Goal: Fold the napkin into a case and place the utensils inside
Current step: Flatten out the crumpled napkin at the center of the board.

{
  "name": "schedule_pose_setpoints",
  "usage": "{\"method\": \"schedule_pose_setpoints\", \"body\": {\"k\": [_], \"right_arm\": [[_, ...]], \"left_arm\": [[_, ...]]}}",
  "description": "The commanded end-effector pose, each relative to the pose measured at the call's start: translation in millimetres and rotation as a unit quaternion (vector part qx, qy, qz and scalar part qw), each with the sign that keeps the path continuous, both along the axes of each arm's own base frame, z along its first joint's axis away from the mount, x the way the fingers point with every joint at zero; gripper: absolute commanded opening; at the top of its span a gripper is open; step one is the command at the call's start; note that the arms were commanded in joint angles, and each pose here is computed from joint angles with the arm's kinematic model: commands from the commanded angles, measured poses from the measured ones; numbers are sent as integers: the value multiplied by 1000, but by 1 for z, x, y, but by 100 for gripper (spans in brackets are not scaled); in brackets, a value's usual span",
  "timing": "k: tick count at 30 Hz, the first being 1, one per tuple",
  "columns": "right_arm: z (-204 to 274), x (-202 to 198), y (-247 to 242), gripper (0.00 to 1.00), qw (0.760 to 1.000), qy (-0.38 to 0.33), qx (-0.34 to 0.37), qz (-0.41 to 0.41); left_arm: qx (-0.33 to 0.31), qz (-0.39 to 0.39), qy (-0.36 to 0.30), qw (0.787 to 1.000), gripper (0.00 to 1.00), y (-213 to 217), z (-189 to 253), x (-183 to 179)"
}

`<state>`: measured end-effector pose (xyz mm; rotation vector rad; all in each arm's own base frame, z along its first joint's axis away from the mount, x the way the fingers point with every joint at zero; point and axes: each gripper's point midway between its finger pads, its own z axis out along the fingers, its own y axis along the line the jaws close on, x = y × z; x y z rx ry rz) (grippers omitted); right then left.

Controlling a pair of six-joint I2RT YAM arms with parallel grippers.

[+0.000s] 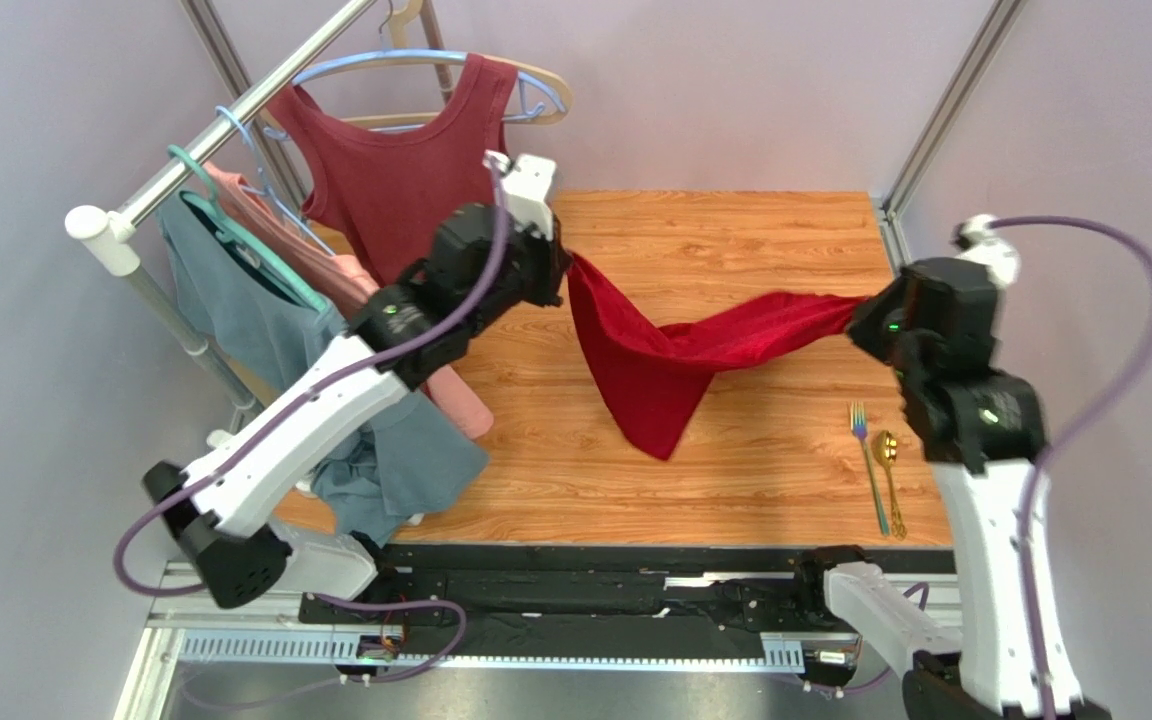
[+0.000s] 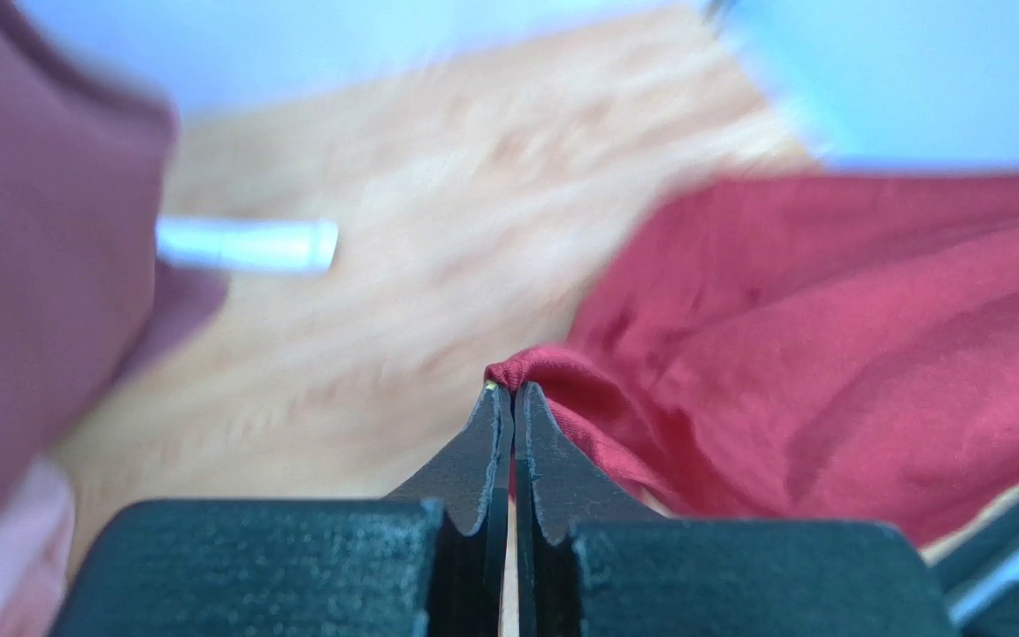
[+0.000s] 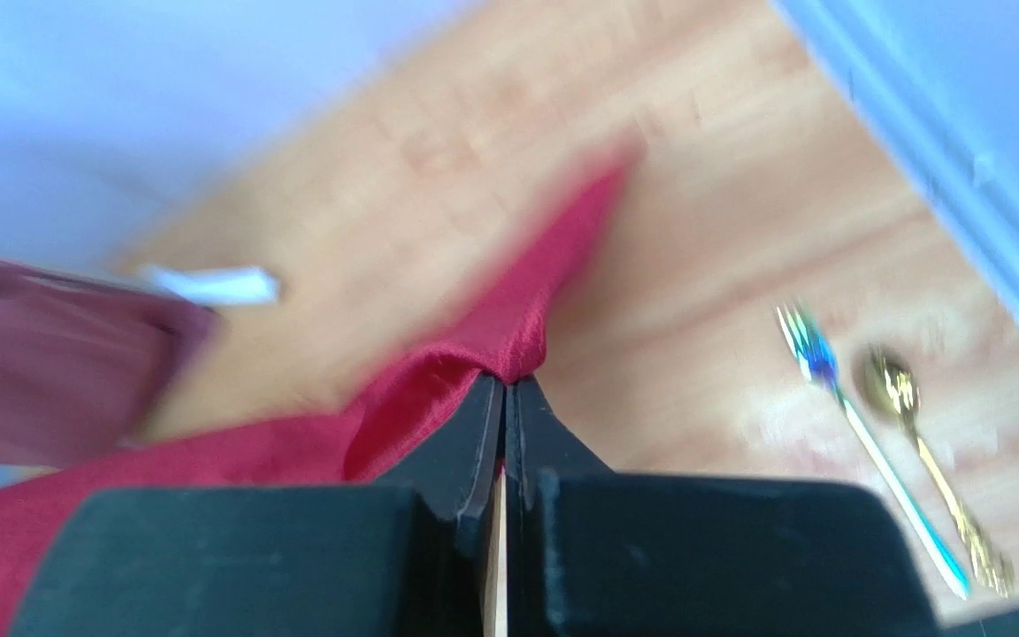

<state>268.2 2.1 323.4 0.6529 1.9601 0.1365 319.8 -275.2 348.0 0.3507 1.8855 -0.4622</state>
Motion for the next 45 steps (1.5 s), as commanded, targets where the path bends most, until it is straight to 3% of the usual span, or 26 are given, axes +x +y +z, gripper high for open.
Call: {"method": "schedule_pose_setpoints", "body": {"k": [1,6,9,13,19,20,24,26,27,29,30,32,33,34,37,39,40,41,42,43,45], "right_arm": [[76,-56,-12,0,997,-68,-29,6],[148,-131,-9,0,980,-197,-2,28],[161,-154,-5,0,972,-230,20,36],[150,-144,-7,0,977,-210,23,26],[99,-86,-28,0,993,-109,-12,-48],[86,-65,-28,0,995,-85,-21,-54],[41,-4,-34,0,996,-4,-56,-71],[30,24,-47,0,994,-5,-59,-90],[1,45,-49,0,994,30,-61,-85],[-15,78,-63,0,995,30,-41,-87],[-38,101,-65,0,995,56,-37,-77],[-53,134,-78,0,995,57,-41,-76],[-55,152,-79,0,996,50,-36,-68],[-90,180,-78,0,996,78,-17,-45],[-125,238,-83,0,995,91,-8,-27],[-143,269,-85,17,996,93,-9,-6],[-124,285,-90,29,997,80,-15,-8],[-157,292,-93,52,993,121,-17,-9],[-154,293,-98,58,991,131,-21,-19],[-165,280,-98,63,984,176,-17,-23],[-159,272,-101,67,981,193,-25,-26]], "left_arm": [[-85,-80,-123,985,0,18,121,-50],[-149,-160,-200,955,0,46,186,-117],[-168,-155,-215,950,0,61,197,-131],[-158,-138,-197,958,0,58,187,-119],[-61,-28,-130,989,0,35,132,-36],[-55,0,-129,990,0,40,136,-21],[-16,22,-62,998,0,3,72,55],[-6,37,-63,997,0,-6,63,85],[18,46,-44,998,0,-13,33,110],[18,59,-50,997,0,-20,25,137],[41,65,-43,996,0,-27,-5,158],[45,98,-77,991,0,-27,-12,190],[61,102,-69,990,0,-34,-42,207],[54,111,-85,989,0,-35,-44,222],[69,140,-107,982,0,-40,-79,263],[87,150,-119,978,0,-42,-102,290],[93,151,-120,977,29,-43,-108,297],[97,150,-124,976,39,-47,-113,307],[118,151,-104,976,47,-44,-124,305],[125,150,-95,976,88,-42,-122,304],[128,131,-74,980,91,-41,-110,289]]}}
